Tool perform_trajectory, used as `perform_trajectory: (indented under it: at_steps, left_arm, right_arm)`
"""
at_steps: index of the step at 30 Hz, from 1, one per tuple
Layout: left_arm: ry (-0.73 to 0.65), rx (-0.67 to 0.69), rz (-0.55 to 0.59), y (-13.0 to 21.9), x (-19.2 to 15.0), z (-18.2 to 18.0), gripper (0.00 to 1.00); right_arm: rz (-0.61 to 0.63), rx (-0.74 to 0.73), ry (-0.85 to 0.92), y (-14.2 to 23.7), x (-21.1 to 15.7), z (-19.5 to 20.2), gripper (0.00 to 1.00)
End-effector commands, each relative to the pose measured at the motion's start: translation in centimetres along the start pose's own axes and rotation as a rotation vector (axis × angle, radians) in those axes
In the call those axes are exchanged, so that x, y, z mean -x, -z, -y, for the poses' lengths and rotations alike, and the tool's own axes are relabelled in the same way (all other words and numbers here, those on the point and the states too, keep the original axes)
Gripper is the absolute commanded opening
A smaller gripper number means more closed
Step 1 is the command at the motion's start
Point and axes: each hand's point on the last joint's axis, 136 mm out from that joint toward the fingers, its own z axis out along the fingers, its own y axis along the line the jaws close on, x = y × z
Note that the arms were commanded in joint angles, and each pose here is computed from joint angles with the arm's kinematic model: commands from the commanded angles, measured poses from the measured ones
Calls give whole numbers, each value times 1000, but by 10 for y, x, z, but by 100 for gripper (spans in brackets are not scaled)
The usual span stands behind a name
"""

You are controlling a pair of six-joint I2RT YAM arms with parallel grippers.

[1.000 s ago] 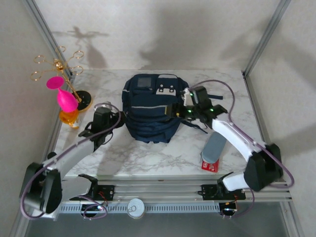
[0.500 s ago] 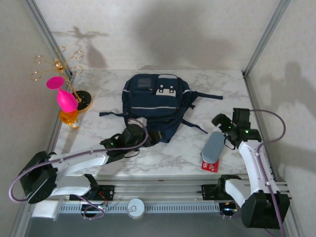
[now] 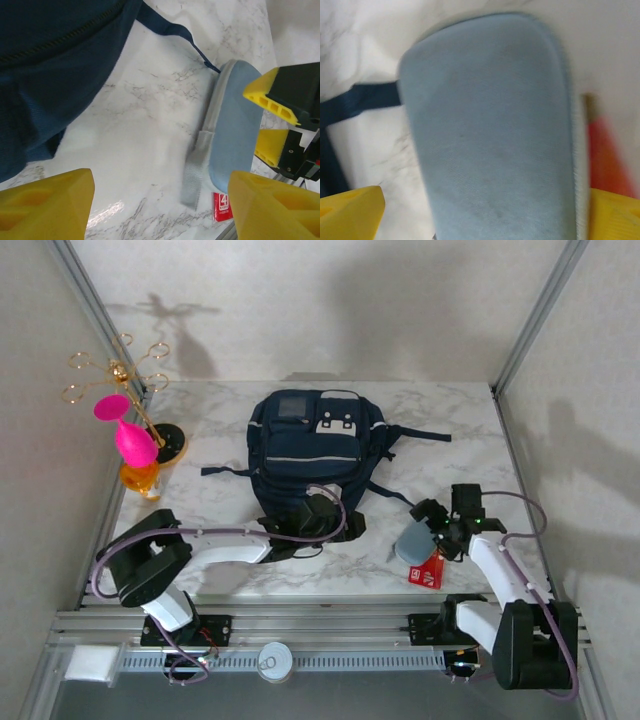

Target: Pack the student bag

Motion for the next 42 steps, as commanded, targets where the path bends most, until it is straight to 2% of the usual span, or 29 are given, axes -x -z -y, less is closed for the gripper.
perform_trajectory:
  at_steps: [1, 4, 9, 15, 22, 24, 34, 38, 42]
  left_arm:
    - [42, -149, -6, -11, 5, 39, 70]
    - [45, -186, -38, -27, -3, 48, 69]
    - [-7, -82, -45, -58, -5, 36, 64]
    - [-18, -47, -99, -86, -17, 28, 56]
    - [-7, -41, -132, -95, -27, 21, 52]
    - [-6, -34, -133, -96, -27, 20, 51]
    - [-17, -32, -140, -92, -26, 25, 51]
    - [-55, -43, -126, -75, -15, 39, 55]
    - [-133, -11, -84, -41, 5, 47, 61]
  right_arm:
    - [-28, 155, 18, 2, -9, -41, 99]
    - [-71, 189, 48, 0, -15, -49, 98]
    - [-61, 121, 86, -7, -6, -29, 94]
    - [-109, 253, 140, -12, -12, -38, 71]
    - [-75, 357, 162, -5, -10, -47, 41]
    - [-72, 360, 163, -5, -8, -47, 33]
    - [-69, 357, 189, -3, -4, -48, 17]
    - [-30, 359, 205, 12, 6, -55, 10]
    - [23, 368, 242, 33, 15, -65, 4]
